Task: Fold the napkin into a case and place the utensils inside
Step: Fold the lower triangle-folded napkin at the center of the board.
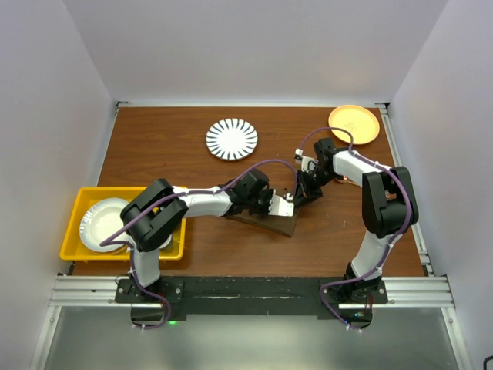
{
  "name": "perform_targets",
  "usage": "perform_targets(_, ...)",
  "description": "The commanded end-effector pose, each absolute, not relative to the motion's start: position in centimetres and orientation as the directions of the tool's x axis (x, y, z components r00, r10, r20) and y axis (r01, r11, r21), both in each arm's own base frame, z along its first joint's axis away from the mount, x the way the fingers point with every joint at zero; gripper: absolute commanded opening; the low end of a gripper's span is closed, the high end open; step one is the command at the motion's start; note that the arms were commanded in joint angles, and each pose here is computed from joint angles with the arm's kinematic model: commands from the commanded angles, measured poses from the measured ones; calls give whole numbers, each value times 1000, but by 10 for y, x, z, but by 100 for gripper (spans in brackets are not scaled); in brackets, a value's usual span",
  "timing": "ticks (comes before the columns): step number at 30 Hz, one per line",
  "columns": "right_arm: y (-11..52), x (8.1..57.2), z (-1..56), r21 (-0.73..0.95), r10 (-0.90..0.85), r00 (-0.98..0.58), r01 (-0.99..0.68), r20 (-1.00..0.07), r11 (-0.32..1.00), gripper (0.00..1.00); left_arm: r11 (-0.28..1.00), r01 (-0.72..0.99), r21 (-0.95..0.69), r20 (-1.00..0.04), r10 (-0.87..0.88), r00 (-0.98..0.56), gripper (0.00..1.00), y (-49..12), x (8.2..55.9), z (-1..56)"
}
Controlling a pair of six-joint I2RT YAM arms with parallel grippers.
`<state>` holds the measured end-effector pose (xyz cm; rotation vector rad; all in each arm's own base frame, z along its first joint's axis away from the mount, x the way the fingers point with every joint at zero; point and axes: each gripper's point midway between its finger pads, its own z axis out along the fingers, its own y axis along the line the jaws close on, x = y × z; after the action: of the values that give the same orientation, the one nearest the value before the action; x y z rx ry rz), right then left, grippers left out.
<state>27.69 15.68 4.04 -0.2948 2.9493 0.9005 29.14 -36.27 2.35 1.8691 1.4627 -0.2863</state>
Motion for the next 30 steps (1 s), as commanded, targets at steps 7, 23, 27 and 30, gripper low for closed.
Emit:
perform_targets(7, 148, 270, -4, 483, -254, -965, -250, -58, 839, 0, -88, 943, 321, -596, 755, 273, 0, -358, 273, 21)
perform_targets(23, 130, 277, -27, 390, -279, -960, -267, -27, 881, 0, 257, 960, -109, -864, 452, -219, 29, -355, 302, 138)
perform_targets(27, 128, 280, -26, 377, -290, -956, -281, -33, 883, 0, 332, 890, -312, -843, 335, -420, 31, -369, 312, 128)
perform_targets(30, 127, 289, -28, 362, -302, -953, -295, -40, 884, 0, 409, 790, -456, -791, 221, -571, 32, -376, 320, 119)
